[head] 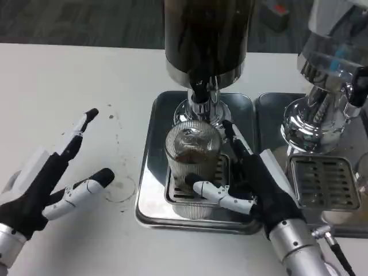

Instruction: Grasp the cup under the faucet to collect the drink, then remove the cup.

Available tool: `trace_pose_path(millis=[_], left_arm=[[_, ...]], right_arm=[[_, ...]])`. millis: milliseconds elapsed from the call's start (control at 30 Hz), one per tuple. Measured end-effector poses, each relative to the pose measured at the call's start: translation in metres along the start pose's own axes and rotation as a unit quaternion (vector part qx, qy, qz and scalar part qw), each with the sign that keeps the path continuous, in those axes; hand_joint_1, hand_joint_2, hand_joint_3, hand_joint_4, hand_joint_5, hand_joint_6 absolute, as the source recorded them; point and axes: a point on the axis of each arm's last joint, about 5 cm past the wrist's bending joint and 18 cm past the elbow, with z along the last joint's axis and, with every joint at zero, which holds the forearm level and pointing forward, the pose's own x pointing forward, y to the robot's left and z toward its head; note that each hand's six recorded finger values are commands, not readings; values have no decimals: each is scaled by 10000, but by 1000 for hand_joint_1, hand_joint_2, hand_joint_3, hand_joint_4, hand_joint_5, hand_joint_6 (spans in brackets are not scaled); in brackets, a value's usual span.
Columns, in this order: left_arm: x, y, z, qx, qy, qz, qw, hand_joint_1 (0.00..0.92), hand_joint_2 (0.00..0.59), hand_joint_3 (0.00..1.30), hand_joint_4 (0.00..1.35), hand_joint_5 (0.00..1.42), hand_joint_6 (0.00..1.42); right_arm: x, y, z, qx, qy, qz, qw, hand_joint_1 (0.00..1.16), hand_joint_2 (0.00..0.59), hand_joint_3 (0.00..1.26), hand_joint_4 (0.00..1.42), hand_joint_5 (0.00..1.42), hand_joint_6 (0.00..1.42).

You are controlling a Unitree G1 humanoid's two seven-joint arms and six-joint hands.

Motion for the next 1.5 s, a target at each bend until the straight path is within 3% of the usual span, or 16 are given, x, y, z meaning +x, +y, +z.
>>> trace_pose_path(millis=[267,667,900,1267,1500], left_arm=[[-26,-23,-8,-24,47,-45,10000,0,127,0,0,0,0],[-91,-49,-24,-64,149,-75,9998,0,127,0,0,0,0],[-123,-64,-27,-77,209,-94,9997,0,128,4,0,0,0],[-116,-74,-20,-86,197,-117,9997,0,128,16,0,0,0],[-135,-86,-20,-99,229,-134,9996,0,132,26,0,0,0]], right_arm=[[78,77,55,211,11,-130,9997,741,165,0,0,0,0],[160,132,51,211,34,-61,9998,775,164,0,0,0,0],[183,166,33,236,30,-171,9996,836,162,0,0,0,0],[240,246,-8,448,-112,-225,9987,908,160,0,0,2,133],[272,265,-14,482,-152,-241,9984,926,170,0,1,98,225]])
